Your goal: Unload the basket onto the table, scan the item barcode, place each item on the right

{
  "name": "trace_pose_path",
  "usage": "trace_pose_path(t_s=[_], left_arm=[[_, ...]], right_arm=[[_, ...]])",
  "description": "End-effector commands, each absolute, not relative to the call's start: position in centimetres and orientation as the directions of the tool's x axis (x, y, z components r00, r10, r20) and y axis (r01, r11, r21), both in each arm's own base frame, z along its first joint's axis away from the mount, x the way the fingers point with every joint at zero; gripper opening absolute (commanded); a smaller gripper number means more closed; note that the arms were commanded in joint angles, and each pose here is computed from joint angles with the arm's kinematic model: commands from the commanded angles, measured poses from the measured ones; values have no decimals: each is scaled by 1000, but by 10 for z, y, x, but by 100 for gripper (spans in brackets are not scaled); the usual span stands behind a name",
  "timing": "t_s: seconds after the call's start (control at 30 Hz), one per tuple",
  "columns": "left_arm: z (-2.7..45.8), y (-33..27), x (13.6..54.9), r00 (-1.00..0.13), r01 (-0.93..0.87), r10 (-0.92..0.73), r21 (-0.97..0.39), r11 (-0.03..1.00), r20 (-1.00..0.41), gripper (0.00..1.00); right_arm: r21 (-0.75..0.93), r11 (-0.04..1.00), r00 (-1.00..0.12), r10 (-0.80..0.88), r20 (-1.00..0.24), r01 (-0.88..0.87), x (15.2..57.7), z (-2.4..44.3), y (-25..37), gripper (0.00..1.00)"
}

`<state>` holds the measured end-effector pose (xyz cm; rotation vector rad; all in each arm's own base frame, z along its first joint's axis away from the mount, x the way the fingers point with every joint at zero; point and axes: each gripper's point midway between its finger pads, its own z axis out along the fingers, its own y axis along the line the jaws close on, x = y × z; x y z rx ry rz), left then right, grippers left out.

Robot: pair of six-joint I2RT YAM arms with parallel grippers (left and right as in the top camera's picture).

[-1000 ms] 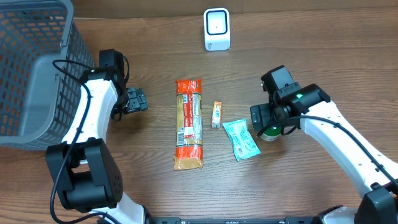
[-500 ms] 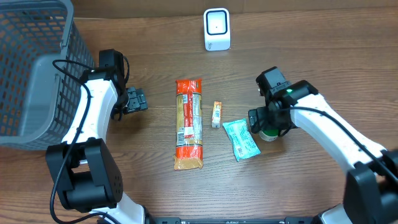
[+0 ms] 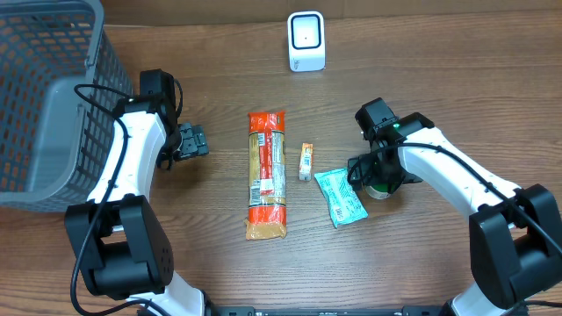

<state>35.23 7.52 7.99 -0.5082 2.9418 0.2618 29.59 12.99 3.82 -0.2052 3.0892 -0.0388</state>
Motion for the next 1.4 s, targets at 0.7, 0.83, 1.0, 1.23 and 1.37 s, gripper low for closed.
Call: trace_pose_path(t_s=[0.7,0.83,1.0,1.23,1.37], left_arm=[[89,77,354,-933,-332,-300,153,931,-196,100],[89,77,354,-934,-332,-300,153,931,-196,100],[89,77,354,-933,-332,-301,153,931,-196,100],[89,77,354,-933,-332,-300,153,931,-196,100],[89,77,354,-934,-332,-300,153,931,-196,100]], right_arm=[[-56,991,-991,-128,-42,-125,294,35,125,91],[-58,990,-991,-128,-43,-125,294,35,124,90],[-60,990,-991,-128,-35,-125,292,35,123,90],[-60,990,-991,-128,-36,-126,289,25,122,91],[-55,991,-991,-127,-51,-125,291,21,123,91]])
